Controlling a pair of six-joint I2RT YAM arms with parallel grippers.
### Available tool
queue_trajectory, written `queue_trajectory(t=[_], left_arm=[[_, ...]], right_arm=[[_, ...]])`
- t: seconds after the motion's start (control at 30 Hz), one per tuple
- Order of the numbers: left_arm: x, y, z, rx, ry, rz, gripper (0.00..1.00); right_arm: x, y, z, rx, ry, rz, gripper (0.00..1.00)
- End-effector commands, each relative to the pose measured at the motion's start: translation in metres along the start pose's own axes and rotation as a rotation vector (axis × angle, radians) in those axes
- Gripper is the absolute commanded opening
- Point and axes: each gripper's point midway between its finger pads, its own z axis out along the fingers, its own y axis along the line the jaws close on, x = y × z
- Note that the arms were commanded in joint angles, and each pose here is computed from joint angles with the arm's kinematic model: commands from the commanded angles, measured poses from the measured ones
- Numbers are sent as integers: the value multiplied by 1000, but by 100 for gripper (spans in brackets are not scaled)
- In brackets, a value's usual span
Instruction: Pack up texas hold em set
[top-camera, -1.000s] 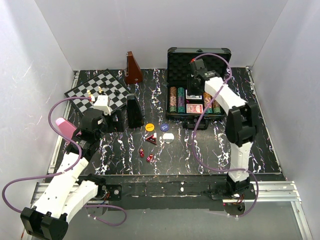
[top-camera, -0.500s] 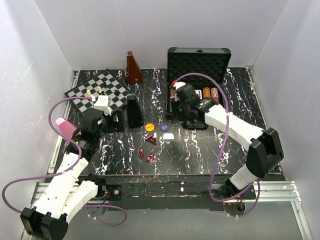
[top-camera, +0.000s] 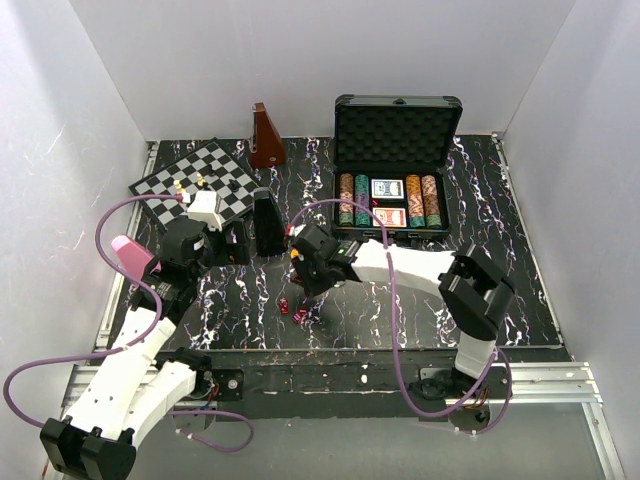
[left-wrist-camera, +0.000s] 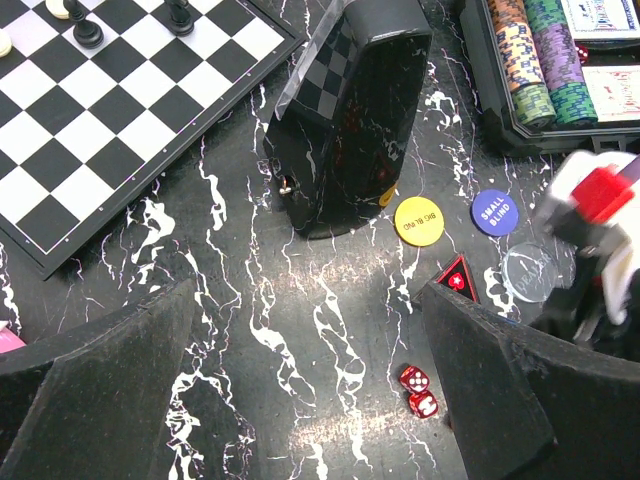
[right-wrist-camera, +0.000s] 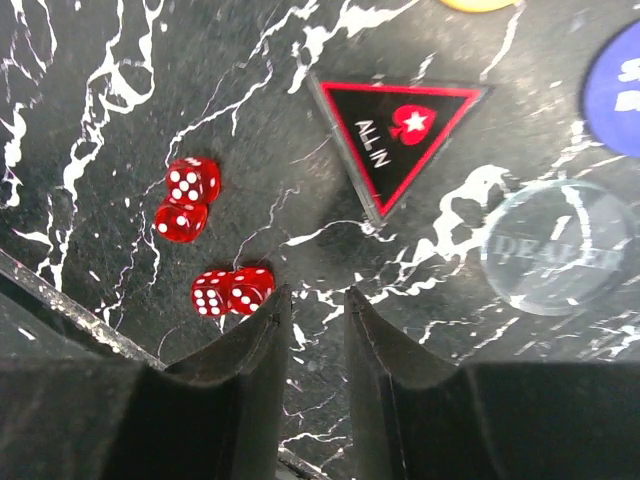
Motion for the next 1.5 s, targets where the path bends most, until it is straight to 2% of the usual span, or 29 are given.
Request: queue_trajectory(t=[0.0, 0.3, 0.53, 1.47], left_arm=[[-10, -3, -1, 13, -29, 1, 98], [-11, -4, -1, 16, -28, 0, 98], [-12, -4, -2, 15, -33, 1, 98], [-11, -3, -3, 15, -36, 2, 98]], right_arm=[[-11, 27, -2, -33, -25, -24, 35], [0, 41, 4, -40, 6, -56, 39], [16, 45, 10, -38, 58, -76, 40], [29, 48, 21, -9, 122, -76, 40]])
